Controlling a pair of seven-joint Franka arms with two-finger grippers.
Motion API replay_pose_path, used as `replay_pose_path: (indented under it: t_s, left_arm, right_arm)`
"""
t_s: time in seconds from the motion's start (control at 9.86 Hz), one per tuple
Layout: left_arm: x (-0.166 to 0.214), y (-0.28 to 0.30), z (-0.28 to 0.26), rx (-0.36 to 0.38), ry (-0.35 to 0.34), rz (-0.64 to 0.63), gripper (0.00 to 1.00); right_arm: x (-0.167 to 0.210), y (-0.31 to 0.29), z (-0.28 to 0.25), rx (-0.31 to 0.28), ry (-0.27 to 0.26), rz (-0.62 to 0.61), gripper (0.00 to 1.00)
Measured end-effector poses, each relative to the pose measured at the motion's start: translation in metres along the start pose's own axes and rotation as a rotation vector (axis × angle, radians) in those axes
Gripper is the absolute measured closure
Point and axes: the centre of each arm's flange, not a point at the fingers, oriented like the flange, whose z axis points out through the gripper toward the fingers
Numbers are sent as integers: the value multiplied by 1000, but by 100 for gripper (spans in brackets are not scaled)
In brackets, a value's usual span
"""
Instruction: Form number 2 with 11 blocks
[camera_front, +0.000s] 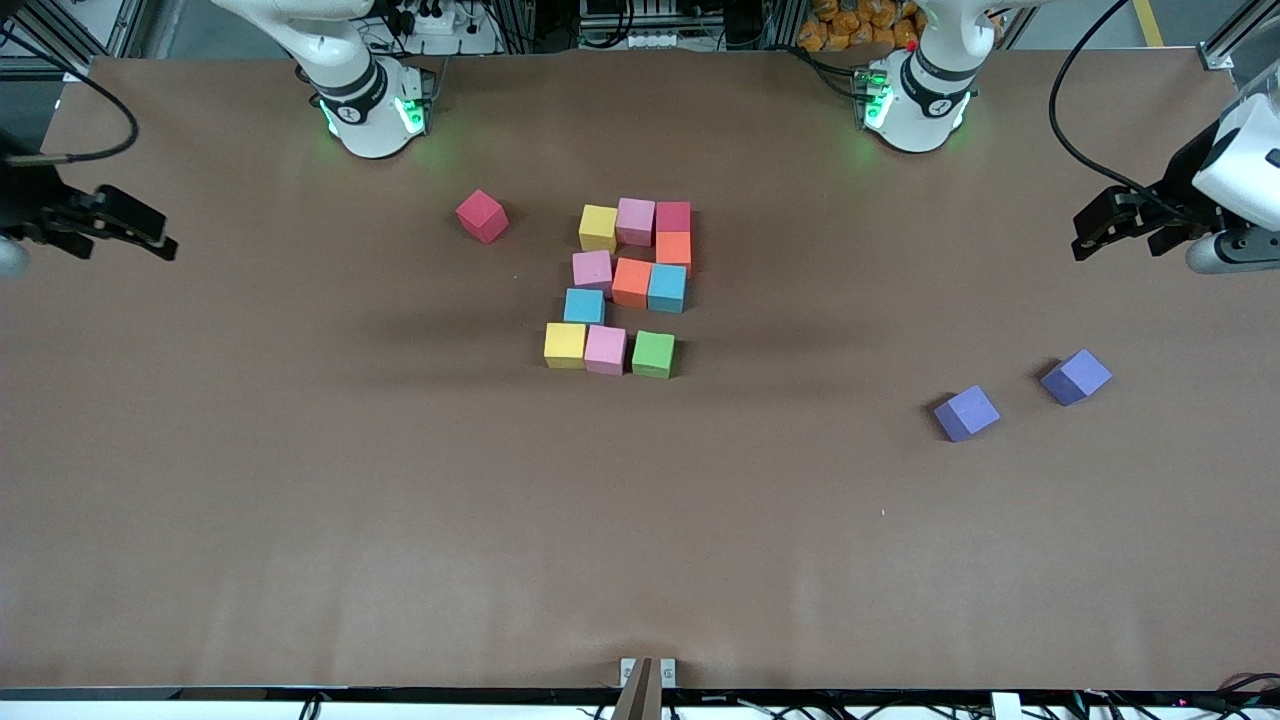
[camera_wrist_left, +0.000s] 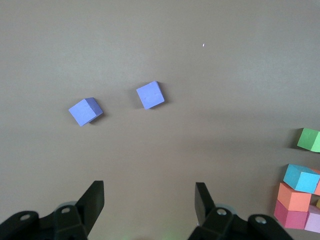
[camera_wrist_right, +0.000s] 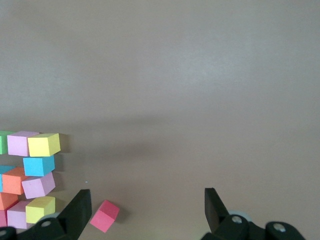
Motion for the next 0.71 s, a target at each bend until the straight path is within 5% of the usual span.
replay_pose_path:
  t_s: [0.71]
  left_arm:
    - [1, -1, 1, 0, -1, -2, 19]
  right_arm:
    - [5, -10, 11, 6, 35, 55, 0]
